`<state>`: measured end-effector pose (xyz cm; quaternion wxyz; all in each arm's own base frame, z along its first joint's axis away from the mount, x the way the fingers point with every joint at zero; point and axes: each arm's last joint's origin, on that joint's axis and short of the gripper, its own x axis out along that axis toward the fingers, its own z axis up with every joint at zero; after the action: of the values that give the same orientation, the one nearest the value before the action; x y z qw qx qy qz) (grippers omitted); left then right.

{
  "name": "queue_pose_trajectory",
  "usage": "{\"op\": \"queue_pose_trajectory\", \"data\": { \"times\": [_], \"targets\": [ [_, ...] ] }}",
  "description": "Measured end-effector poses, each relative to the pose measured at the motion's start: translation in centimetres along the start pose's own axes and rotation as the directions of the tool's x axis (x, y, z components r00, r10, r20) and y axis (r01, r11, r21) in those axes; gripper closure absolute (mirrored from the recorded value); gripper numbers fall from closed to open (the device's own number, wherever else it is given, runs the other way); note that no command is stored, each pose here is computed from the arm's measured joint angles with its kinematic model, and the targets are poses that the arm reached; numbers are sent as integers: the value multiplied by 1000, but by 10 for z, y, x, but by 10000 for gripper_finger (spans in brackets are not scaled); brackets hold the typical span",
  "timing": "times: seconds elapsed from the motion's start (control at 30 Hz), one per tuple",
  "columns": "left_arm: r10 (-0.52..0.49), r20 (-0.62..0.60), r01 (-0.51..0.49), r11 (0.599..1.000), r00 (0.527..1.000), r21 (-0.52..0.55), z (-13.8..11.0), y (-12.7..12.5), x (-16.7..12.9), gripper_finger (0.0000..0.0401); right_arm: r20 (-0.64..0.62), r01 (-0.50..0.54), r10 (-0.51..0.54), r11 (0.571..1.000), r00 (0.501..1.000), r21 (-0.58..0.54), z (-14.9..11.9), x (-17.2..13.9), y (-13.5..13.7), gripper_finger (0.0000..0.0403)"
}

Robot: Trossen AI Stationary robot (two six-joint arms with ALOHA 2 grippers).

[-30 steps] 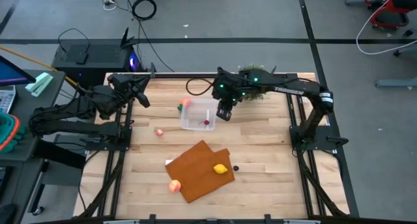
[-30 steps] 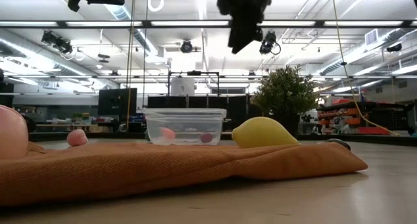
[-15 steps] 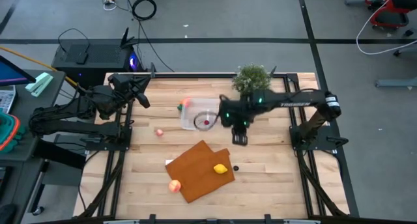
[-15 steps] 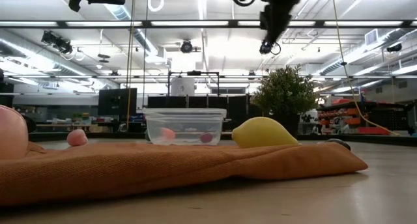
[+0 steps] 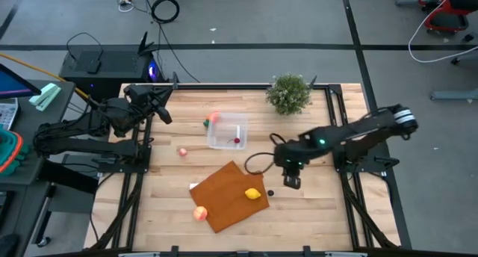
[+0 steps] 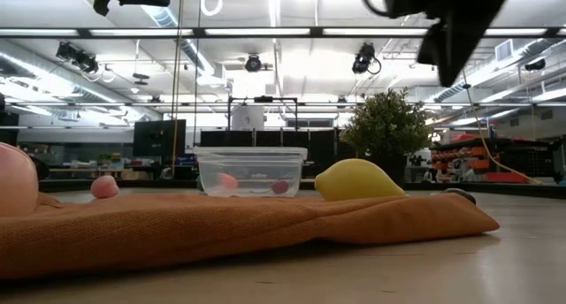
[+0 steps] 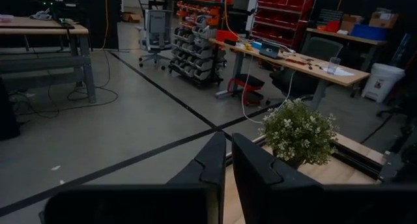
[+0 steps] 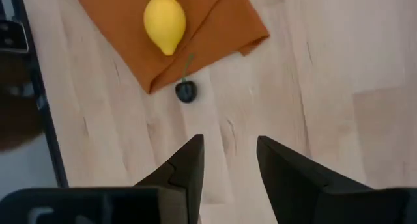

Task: Pick and placing Produce into tupperware
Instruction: Put the black cherry into the transparent bin

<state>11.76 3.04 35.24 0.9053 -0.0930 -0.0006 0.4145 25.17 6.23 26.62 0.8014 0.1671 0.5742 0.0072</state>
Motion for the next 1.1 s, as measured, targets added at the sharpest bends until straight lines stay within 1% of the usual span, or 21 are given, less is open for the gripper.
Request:
{"op": "queue_pose_trajectory", "data": {
  "times": [0.07, 0.17, 0.23, 0.37, 0.47, 0.53, 0.6, 0.7, 0.8, 0.93, 1.0, 1.1],
  "targets": [
    [0, 0, 0, 1000, 1000, 0, 0, 0, 0, 365, 40, -2, 1, 1000, 999, 7, -15, 2, 2, 290],
    [-1, 3, 1, 1000, 1000, -16, 0, 0, 0, 366, 65, -40, 43, 998, 997, -48, -35, 10, 7, 290],
    [-2, 9, 3, 999, 1000, -41, 1, 0, 0, 369, 66, -62, 66, 996, 996, -59, -46, 19, 11, 290],
    [-14, 34, 16, 997, 999, -71, 4, -1, 0, 375, 50, -76, 80, 993, 996, -92, -58, 39, 18, 290],
    [-48, 43, 51, 995, 998, -82, 6, -3, -1, 378, 43, -88, 94, 988, 995, -128, -62, 53, 25, 290],
    [-55, 41, 58, 995, 998, -80, 5, -4, -1, 378, 39, -80, 87, 987, 995, -140, -62, 62, 29, 289],
    [-61, 39, 64, 995, 997, -79, 5, -5, -2, 376, 4, -53, 54, 988, 999, -145, -62, 72, 30, 284],
    [-63, 35, 65, 995, 997, -75, 5, -6, -1, 371, -23, -31, 28, 990, 999, -140, -56, 84, 33, 268],
    [-63, 33, 65, 995, 997, -74, 4, -6, -1, 367, -22, -20, 17, 986, 1000, -167, -47, 94, 36, 243],
    [-67, 32, 69, 995, 997, -73, 4, -6, -1, 366, -7, 30, -31, 984, 999, -178, -32, 102, 36, 210],
    [-71, 31, 73, 995, 997, -73, 4, -7, -1, 368, 13, 65, -63, 984, 998, -169, -24, 104, 34, 200],
    [-78, 29, 80, 994, 997, -72, 4, -7, -2, 372, 17, 81, -79, 987, 997, -142, -14, 108, 28, 198]
  ]
}}
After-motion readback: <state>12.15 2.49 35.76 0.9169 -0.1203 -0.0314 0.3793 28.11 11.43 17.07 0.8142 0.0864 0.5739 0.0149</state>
